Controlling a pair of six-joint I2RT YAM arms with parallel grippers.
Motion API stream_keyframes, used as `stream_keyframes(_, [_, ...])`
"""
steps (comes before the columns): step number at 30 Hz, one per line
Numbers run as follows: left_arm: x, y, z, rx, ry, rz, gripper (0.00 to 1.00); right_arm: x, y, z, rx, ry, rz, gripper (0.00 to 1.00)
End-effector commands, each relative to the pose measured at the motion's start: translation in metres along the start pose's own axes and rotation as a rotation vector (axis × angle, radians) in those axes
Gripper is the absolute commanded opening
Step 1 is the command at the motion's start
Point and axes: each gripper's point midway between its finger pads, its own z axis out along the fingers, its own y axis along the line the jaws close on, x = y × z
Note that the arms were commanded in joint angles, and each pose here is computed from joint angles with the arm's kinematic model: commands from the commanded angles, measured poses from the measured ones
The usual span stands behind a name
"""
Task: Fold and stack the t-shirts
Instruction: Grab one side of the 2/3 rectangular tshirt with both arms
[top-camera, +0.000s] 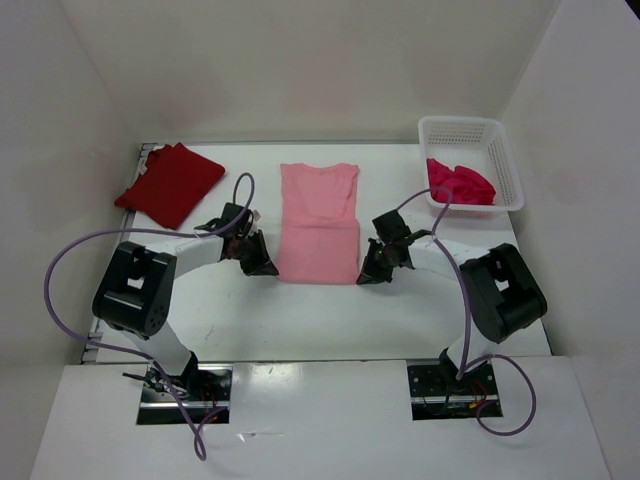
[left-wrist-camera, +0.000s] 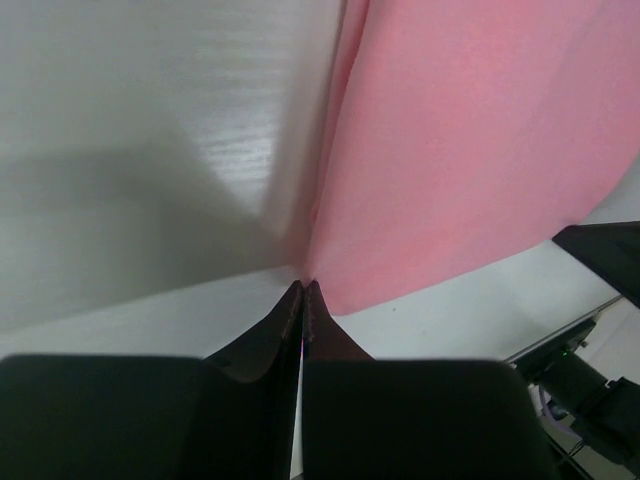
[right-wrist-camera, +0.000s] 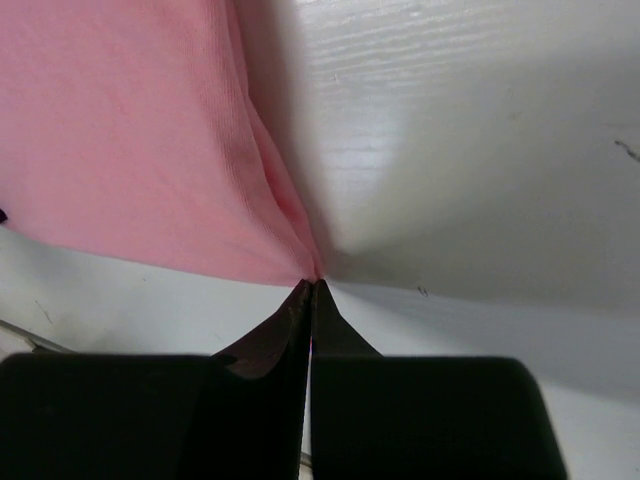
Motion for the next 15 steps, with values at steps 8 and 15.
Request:
stream_keyframes(8, [0.002, 0.01, -0.031, -0.093, -0.032, 0.091, 0.0, 0.01, -0.006, -0.019, 0.003, -0.004, -0.018, 0.0])
stream_keyframes(15, [0.015, 0.008, -0.026, -0.042, 0.008, 0.063, 0.44, 0.006, 0.001, -0.022, -0.017, -0.009, -0.041, 0.36])
